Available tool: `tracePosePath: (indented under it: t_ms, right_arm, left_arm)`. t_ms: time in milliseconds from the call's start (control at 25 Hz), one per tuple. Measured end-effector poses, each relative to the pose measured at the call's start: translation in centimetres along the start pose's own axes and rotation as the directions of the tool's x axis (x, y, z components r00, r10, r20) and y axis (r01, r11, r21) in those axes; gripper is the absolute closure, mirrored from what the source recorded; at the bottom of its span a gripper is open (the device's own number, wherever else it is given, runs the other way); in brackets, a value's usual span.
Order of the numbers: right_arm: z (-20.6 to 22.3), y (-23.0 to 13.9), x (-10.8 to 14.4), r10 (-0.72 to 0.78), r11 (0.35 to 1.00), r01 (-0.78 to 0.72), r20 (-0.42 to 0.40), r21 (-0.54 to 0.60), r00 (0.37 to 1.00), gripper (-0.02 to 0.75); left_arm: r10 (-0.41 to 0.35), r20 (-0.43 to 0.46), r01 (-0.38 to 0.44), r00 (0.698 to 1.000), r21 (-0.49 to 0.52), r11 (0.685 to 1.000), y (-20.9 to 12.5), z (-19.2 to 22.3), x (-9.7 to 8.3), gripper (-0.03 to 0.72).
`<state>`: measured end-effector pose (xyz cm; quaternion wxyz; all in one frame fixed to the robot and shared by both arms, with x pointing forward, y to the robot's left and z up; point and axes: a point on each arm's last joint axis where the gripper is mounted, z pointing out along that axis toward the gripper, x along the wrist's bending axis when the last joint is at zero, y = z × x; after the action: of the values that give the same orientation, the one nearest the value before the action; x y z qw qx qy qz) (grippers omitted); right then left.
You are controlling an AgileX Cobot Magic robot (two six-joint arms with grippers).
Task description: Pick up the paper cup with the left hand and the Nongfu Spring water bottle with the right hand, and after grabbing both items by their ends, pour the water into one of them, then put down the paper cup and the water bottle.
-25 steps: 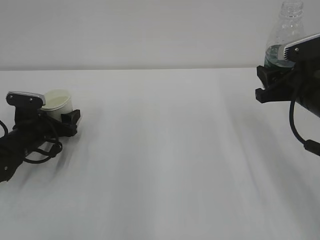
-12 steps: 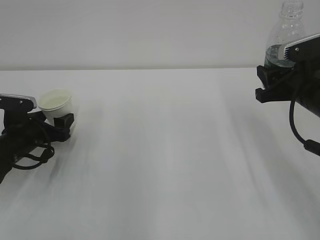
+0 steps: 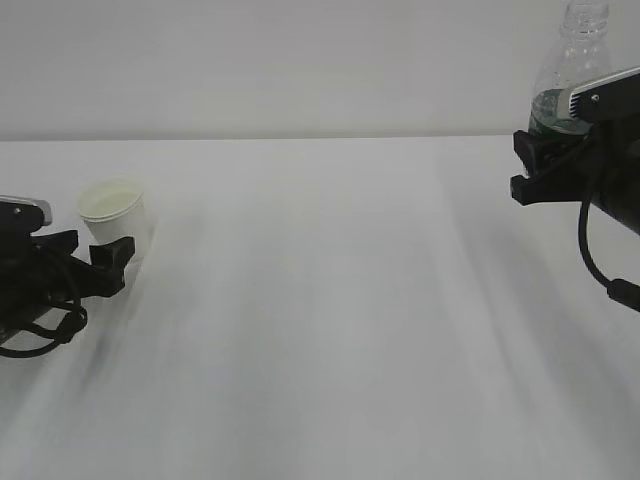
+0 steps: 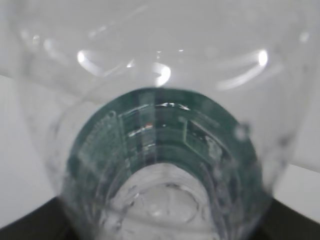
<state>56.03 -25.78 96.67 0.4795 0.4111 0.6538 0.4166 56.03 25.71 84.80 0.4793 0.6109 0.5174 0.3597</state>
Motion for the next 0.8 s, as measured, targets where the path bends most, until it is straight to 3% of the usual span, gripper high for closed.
tracePosePath:
  t_ms: [400, 800]
  right_arm:
    - [0.0, 0.0, 0.0, 0.004, 1.000, -0.004, 0.000, 0.000, 1.000, 0.309]
    - [0.0, 0.0, -0.2, 0.045, 0.999, -0.045, 0.017, 0.004, 0.999, 0.309]
  left_arm:
    - [0.002, 0.000, -0.002, 1.000, -0.019, 1.000, 1.3, -2.1, -0.3, 0.101]
    - [0.014, 0.002, -0.014, 1.000, -0.126, 0.992, 4.8, -4.6, -0.7, 0.102]
